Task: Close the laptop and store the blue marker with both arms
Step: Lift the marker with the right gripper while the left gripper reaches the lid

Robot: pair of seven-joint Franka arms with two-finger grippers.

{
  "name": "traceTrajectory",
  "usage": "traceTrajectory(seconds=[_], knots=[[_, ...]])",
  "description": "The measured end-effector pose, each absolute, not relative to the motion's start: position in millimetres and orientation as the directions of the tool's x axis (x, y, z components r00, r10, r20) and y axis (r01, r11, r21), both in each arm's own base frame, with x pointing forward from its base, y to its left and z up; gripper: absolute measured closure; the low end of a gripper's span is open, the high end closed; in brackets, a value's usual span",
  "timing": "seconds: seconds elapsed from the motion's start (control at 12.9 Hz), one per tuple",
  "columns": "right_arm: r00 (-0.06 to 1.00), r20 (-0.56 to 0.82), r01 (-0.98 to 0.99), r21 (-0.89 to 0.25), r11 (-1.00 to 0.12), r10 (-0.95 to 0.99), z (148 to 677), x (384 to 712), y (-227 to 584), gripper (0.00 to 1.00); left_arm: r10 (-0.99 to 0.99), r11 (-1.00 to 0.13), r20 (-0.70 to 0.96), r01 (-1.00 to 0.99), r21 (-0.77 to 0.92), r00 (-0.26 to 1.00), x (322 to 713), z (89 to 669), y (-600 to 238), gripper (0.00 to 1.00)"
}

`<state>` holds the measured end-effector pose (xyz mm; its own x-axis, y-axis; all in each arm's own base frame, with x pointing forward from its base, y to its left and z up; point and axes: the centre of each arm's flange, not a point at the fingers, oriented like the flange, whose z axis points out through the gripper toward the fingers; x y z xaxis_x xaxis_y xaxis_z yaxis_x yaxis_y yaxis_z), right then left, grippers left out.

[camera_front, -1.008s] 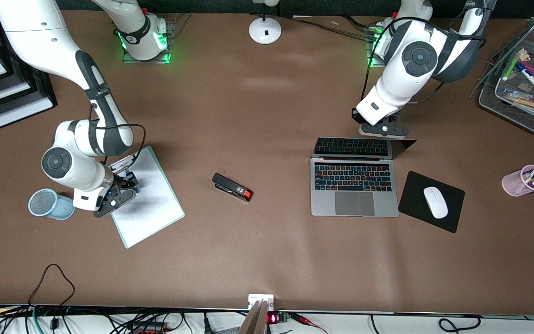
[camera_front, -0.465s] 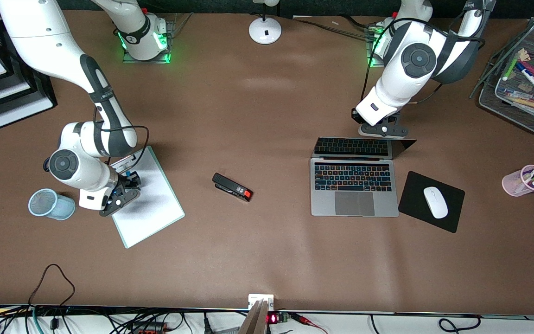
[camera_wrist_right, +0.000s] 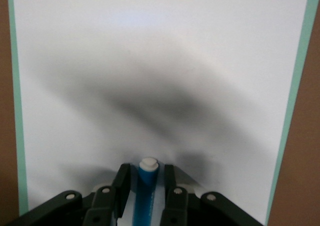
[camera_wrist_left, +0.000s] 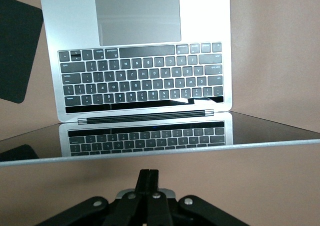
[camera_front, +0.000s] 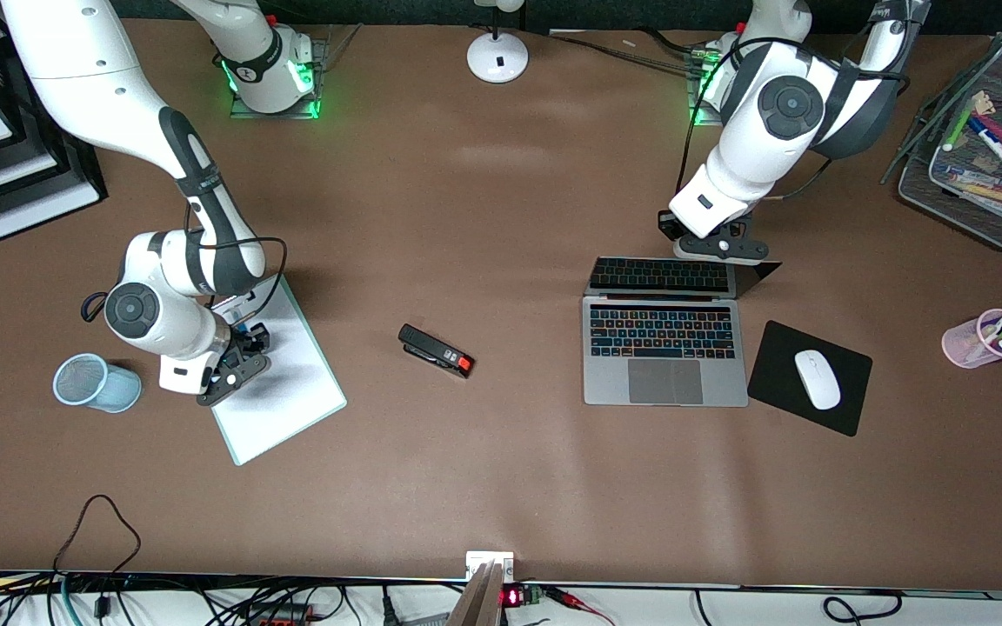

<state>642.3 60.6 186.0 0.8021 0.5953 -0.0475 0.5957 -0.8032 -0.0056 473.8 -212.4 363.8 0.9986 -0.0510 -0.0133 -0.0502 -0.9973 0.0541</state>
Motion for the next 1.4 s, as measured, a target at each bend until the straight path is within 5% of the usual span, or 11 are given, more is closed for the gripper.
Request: traceTrajectory(seconds=[0.39, 0.7, 1.4], knots=[[0.802, -0.049, 0.596, -0.007, -0.803, 0.595, 184, 642, 60, 0.82, -0.045, -0.997, 0.0, -0.045, 0.06, 0.999, 477, 364, -211, 0.99], [0.805, -0.021, 0.594, 0.012, -0.805, 0.593, 199, 650, 59, 0.82, -0.027, -0.997, 0.028, -0.029, 0.075, 0.999, 491, 375, -206, 0.99], [0.78, 0.032, 0.624, 0.032, -0.781, 0.624, 330, 659, 10, 0.82, -0.079, -0.996, 0.071, -0.082, 0.035, 0.994, 531, 373, -205, 0.99]])
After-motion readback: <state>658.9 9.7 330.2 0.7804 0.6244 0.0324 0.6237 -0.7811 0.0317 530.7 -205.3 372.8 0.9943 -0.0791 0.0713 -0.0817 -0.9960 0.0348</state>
